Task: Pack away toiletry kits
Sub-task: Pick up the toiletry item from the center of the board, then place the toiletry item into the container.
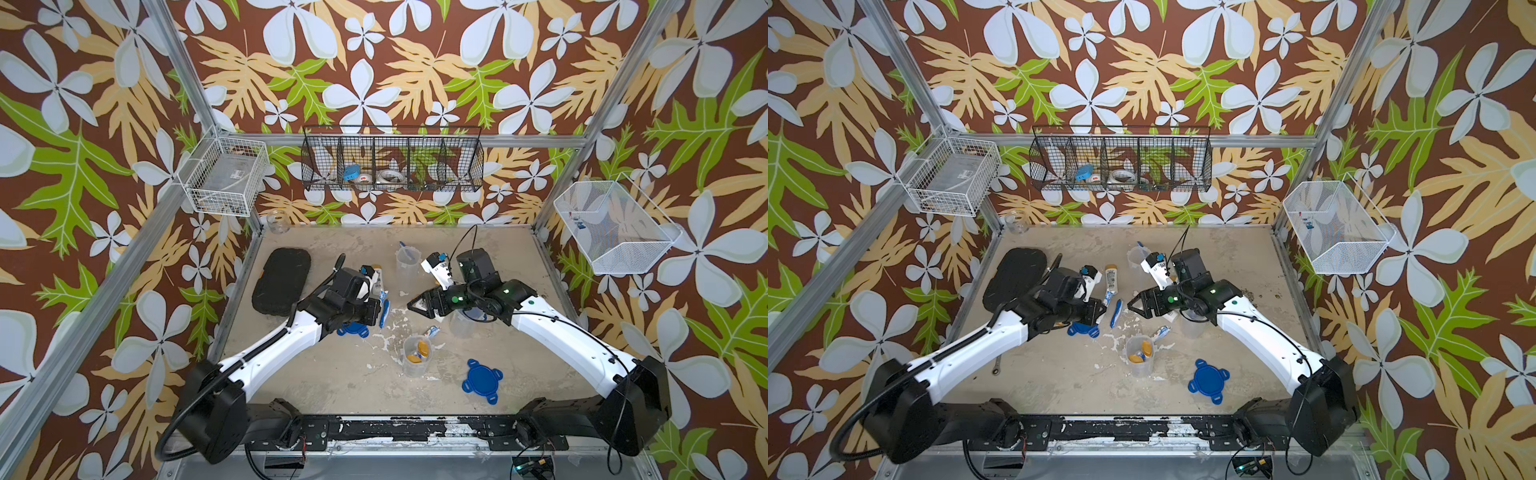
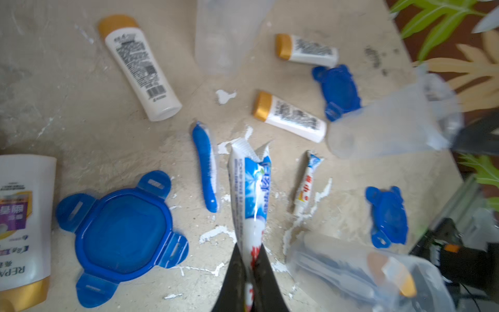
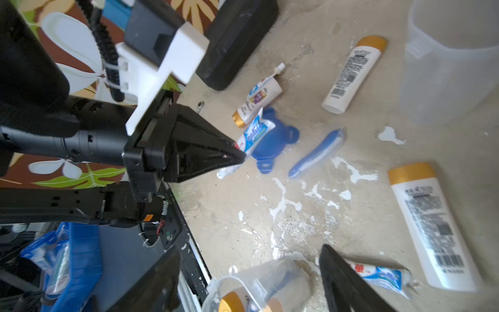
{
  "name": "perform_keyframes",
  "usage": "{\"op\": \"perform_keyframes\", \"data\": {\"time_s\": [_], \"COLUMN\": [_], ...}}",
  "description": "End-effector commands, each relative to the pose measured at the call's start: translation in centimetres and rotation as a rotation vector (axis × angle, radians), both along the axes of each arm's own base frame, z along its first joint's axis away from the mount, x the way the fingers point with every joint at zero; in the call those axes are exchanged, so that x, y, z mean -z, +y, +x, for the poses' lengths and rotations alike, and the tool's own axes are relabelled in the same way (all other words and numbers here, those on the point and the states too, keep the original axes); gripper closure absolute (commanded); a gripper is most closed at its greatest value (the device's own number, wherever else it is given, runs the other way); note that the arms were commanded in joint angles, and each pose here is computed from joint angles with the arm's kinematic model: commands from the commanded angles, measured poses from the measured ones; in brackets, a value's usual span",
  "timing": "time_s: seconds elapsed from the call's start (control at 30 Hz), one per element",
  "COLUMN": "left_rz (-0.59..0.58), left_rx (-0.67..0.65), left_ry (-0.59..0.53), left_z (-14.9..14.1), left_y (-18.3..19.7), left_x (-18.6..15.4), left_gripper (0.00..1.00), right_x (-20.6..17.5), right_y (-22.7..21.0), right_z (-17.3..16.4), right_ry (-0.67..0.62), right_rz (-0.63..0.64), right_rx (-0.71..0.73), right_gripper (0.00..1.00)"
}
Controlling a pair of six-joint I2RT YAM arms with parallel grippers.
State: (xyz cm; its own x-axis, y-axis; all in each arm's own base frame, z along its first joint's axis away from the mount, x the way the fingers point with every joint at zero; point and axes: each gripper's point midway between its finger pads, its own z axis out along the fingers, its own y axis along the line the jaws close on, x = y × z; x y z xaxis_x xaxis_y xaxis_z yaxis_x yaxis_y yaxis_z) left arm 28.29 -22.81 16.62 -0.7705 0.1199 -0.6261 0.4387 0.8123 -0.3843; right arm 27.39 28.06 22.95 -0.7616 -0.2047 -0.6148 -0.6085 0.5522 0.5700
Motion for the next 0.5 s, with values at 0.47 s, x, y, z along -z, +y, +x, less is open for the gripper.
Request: {"op": "perform_keyframes", "data": {"time_s": [0.47], "left_rz": [-0.261], "left_rx": [0.253], "left_ry": [-0.100], "left_z": [-4.0], "left_y": [-3.6], "left_x": [-6.1], "left_gripper": [0.99], "right_x": [-1.3], "right_y": [5.8], "right_z": [-1.0], "right_ry": [0.068], "right_rz": [0.180], "right_rx": [-0.203], "right_gripper": [0.39]}}
